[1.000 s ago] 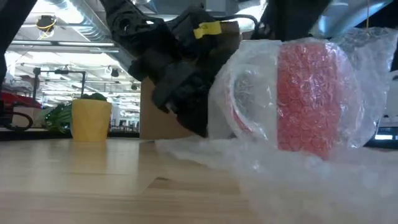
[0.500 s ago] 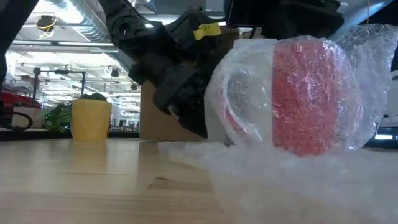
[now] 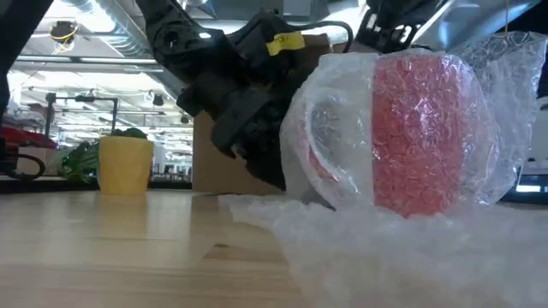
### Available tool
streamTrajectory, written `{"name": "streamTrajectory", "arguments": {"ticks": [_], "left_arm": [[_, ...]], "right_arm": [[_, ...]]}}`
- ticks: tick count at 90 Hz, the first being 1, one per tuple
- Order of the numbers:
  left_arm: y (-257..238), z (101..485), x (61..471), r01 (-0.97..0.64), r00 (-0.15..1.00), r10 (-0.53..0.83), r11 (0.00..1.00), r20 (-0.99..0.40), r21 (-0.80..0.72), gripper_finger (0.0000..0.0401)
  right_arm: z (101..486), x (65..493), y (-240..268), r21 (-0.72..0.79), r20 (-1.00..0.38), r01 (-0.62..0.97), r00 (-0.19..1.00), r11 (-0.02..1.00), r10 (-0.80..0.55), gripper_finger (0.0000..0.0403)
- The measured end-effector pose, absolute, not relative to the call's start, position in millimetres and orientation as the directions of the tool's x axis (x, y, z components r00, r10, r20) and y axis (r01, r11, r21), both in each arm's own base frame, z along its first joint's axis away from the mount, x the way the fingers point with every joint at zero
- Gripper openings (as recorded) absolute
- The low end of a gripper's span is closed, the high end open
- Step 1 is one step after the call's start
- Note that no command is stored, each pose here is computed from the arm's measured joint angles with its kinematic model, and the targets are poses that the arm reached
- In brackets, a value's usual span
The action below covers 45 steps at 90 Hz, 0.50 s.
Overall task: Wrap mug
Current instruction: Wrap the red mug with the bubble wrap
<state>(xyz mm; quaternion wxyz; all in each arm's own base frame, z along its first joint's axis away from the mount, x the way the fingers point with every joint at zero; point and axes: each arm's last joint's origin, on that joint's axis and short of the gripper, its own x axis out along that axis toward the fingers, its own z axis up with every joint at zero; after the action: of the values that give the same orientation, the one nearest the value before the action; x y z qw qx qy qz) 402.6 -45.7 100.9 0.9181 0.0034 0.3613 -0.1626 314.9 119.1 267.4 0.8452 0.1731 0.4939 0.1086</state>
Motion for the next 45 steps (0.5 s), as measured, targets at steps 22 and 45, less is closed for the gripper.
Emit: {"name": "streamTrajectory", "arguments": {"ticks": [22, 45], "left_arm": [[-46, 101, 403, 0.3, 0.686, -0.295, 0.947, -0.665, -0.111, 0.0], [-46, 101, 403, 0.299, 0.687, -0.294, 0.948, -0.665, -0.11, 0.0]], "right_arm": [[263, 306, 110, 0.336, -0.867, 0.087, 0.418, 0.938, 0.272, 0.0112], [256, 307, 104, 0.306, -0.889, 0.131, 0.393, 0.943, 0.234, 0.012]]}}
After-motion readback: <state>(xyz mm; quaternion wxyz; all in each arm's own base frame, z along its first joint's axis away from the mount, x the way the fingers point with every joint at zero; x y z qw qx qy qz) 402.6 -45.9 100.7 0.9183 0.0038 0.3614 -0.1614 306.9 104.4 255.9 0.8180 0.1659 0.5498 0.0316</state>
